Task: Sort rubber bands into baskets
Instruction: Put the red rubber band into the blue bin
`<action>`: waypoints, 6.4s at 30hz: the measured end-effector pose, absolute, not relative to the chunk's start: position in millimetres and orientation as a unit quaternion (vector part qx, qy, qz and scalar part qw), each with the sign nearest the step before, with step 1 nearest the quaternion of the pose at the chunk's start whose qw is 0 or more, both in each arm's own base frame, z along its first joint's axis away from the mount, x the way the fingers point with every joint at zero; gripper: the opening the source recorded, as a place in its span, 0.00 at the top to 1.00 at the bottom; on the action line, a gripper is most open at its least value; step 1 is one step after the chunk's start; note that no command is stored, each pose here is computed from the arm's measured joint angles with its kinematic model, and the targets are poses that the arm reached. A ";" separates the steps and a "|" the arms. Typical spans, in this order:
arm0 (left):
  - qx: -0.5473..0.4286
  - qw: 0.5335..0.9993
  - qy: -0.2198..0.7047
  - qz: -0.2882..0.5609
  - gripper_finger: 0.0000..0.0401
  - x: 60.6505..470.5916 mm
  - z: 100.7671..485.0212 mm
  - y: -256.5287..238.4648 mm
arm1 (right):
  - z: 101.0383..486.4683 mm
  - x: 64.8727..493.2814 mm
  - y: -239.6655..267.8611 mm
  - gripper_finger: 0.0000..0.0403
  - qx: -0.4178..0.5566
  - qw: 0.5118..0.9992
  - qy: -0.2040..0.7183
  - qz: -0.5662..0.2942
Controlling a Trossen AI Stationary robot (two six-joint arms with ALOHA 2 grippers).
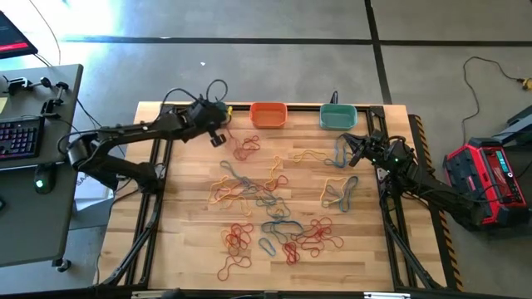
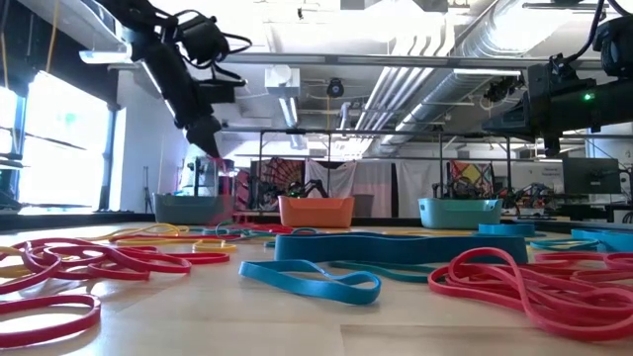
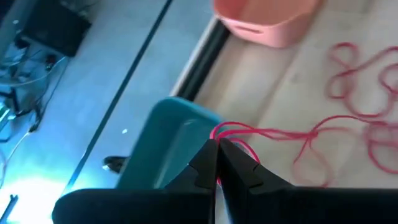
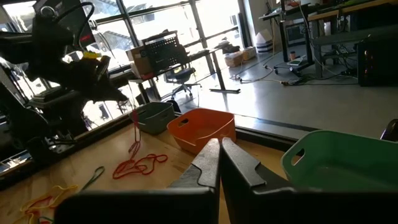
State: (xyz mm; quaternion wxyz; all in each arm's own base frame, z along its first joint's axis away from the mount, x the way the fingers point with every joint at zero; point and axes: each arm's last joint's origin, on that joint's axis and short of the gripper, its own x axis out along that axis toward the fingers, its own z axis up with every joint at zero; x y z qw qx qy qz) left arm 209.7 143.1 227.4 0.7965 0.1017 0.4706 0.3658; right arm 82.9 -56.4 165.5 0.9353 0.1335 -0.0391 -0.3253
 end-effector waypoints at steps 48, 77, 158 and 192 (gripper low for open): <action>0.143 0.804 0.434 0.380 1.00 241.8 196.9 95.8 | 165.5 82.9 -56.4 1.00 0.134 0.935 -0.039 -0.325; 0.064 0.783 0.558 0.267 1.00 231.5 123.0 79.6 | 165.5 82.9 -56.4 1.00 0.133 0.935 -0.039 -0.325; 0.049 0.823 0.480 0.300 1.00 202.4 198.1 100.3 | 165.6 82.9 -56.4 1.00 0.134 0.936 -0.039 -0.325; 0.283 0.781 0.391 0.395 1.00 198.7 272.5 87.1 | 165.5 82.9 -56.4 1.00 0.134 0.935 -0.039 -0.325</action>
